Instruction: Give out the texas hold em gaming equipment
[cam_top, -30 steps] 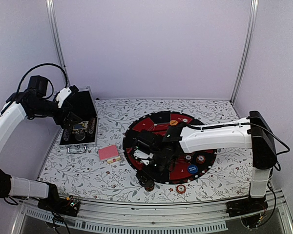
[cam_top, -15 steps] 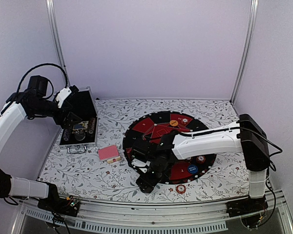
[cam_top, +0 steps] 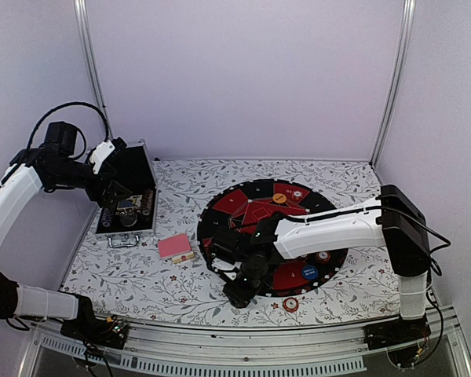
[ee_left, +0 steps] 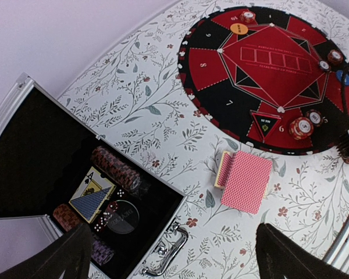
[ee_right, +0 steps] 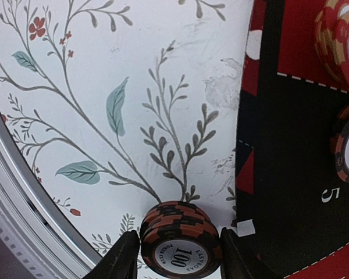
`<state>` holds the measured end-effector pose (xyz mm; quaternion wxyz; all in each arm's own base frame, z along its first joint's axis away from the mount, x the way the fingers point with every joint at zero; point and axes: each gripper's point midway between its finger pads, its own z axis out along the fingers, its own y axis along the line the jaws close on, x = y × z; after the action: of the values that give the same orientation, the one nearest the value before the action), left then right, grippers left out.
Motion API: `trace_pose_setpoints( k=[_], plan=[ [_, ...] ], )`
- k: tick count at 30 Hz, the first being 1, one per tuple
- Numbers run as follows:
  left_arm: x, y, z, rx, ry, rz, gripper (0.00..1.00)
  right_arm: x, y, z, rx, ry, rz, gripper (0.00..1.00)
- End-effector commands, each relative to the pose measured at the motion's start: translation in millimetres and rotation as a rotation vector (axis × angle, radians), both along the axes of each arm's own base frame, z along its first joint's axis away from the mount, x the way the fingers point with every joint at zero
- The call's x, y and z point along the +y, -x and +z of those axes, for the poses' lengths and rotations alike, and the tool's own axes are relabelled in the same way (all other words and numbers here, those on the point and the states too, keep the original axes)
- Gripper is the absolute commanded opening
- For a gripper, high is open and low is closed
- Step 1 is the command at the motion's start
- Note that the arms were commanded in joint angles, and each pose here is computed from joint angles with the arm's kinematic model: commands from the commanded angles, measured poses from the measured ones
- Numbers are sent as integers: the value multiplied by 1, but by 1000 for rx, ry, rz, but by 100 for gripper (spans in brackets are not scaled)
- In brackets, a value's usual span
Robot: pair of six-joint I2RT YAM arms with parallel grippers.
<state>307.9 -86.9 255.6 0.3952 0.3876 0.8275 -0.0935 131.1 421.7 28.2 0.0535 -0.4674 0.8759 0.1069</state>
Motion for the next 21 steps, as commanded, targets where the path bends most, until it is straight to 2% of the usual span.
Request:
trace_pose_setpoints(
  k=[1, 15, 21],
  plan=[
    [-3, 2, 3, 0, -4, -14, 100, 6, -3, 7, -30, -12, 6, 48],
    [-3, 1, 3, -1, -3, -15, 100, 4, -14, 39, -88, -24, -14, 28],
    [-4, 1, 0, 5, -2, -20, 100, 1, -46, 69, -102, -81, -94, 25]
  ],
)
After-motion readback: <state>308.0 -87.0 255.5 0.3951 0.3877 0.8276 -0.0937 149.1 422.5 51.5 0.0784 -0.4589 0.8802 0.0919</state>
